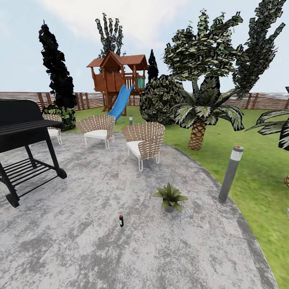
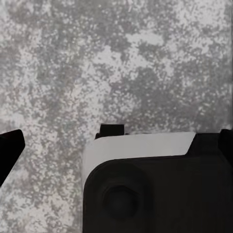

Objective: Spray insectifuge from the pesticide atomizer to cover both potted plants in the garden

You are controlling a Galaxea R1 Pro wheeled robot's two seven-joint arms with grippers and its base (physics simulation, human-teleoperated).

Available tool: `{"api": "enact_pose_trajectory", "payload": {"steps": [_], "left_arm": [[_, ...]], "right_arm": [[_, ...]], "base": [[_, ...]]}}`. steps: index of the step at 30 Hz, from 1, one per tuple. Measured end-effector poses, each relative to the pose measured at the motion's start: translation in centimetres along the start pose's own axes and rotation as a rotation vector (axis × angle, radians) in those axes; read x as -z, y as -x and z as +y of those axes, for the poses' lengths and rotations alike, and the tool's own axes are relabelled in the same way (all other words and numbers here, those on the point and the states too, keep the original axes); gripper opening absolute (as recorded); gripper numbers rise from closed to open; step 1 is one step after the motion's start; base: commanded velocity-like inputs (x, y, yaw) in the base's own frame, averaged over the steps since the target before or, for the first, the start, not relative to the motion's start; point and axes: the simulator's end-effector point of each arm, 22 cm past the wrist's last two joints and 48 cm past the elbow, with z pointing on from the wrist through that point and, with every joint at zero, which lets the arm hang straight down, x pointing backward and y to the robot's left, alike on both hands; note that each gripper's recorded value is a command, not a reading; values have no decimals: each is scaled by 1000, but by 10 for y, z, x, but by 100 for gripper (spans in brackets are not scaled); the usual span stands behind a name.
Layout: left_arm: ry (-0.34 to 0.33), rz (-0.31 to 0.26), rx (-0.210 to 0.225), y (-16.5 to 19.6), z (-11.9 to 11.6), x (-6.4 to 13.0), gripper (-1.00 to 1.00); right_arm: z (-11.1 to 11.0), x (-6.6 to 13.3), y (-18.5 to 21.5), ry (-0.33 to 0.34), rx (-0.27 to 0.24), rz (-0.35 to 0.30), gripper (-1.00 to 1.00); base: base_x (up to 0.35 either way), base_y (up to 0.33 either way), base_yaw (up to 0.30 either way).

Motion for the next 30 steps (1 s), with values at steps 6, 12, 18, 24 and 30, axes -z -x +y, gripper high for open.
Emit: {"api": "enact_pose_trajectory", "payload": {"steps": [6, 12, 18, 24, 30], "left_arm": [[-3, -105, -5, 55, -1, -7, 100], [4, -208, 18, 119, 0, -12, 100], [2, -207, 16, 118, -1, -12, 100], [2, -205, 16, 117, -1, -12, 100], [2, -204, 16, 116, -1, -12, 100]], "right_arm": [[-20, -5, 68, -17, 21, -179, 100], [-16, -5, 91, -12, 25, -231, 100], [-16, -5, 91, -14, 26, -230, 100], [-17, -5, 91, -15, 25, -230, 100], [-17, -5, 91, -16, 22, -230, 100]], "base": [[0, 0, 0], [0, 0, 0], [0, 0, 0], [0, 0, 0], [0, 3, 0]]}}
